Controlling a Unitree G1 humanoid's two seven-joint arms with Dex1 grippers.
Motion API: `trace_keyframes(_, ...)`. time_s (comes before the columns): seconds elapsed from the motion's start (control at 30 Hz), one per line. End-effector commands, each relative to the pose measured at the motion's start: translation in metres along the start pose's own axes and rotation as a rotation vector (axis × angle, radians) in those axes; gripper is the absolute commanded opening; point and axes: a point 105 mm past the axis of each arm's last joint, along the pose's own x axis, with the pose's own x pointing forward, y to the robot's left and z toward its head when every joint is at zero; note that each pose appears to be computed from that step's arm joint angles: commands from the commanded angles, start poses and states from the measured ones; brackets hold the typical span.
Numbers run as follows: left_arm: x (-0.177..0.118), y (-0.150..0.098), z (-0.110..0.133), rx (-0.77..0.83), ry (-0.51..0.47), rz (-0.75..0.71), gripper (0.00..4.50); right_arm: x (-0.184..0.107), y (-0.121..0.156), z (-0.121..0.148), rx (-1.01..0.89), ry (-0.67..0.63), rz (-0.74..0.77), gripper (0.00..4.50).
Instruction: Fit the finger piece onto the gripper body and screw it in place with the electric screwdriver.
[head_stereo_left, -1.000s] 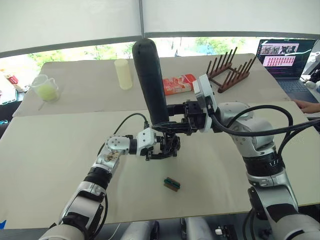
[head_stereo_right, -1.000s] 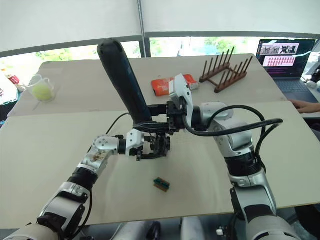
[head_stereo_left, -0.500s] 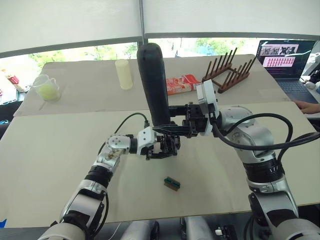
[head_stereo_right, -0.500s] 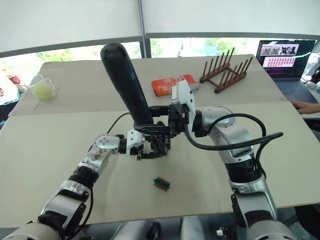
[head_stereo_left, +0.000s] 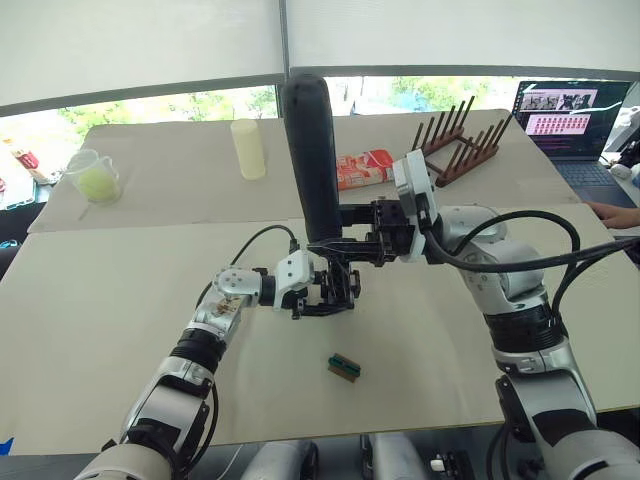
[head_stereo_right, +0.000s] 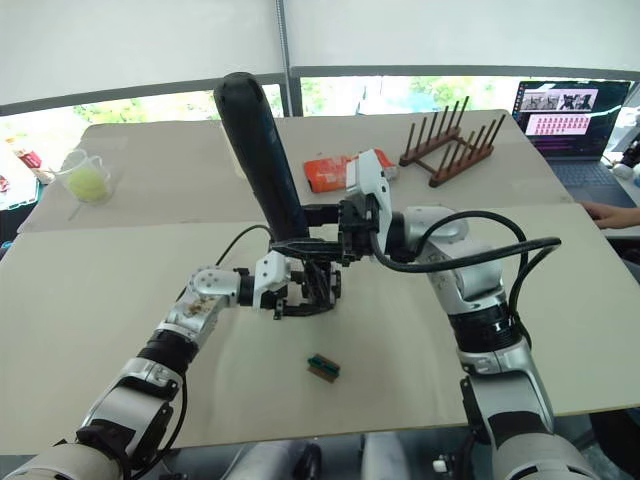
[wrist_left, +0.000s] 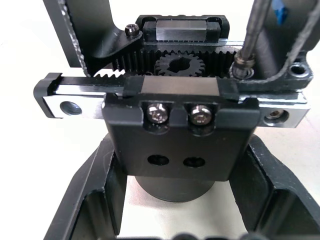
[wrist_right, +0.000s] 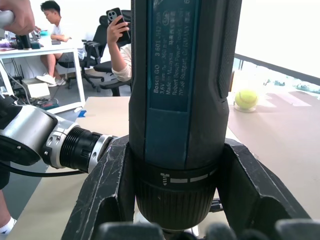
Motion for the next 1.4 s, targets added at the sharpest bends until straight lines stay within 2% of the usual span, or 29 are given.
trace_keyframes(0.03, -0.006, 0.004, -0.004, 0.001, 0.033, 0.019, 2.32, -0.006, -0.004, -0.012, 0.005, 0.077, -0.014, 1.9)
trace_keyframes(0.3, -0.009, 0.007, -0.005, 0.004, 0.039, 0.028, 2.32, -0.006, 0.003, -0.019, 0.042, 0.108, 0.048, 1.9)
trace_keyframes(0.87, -0.012, 0.013, -0.002, 0.014, 0.045, 0.037, 2.32, -0.008, -0.008, -0.029, 0.058, 0.11, -0.005, 1.9)
trace_keyframes(1.4, -0.015, 0.011, -0.003, 0.016, 0.051, 0.03, 2.32, -0.011, -0.004, -0.035, 0.019, 0.12, 0.0, 1.9)
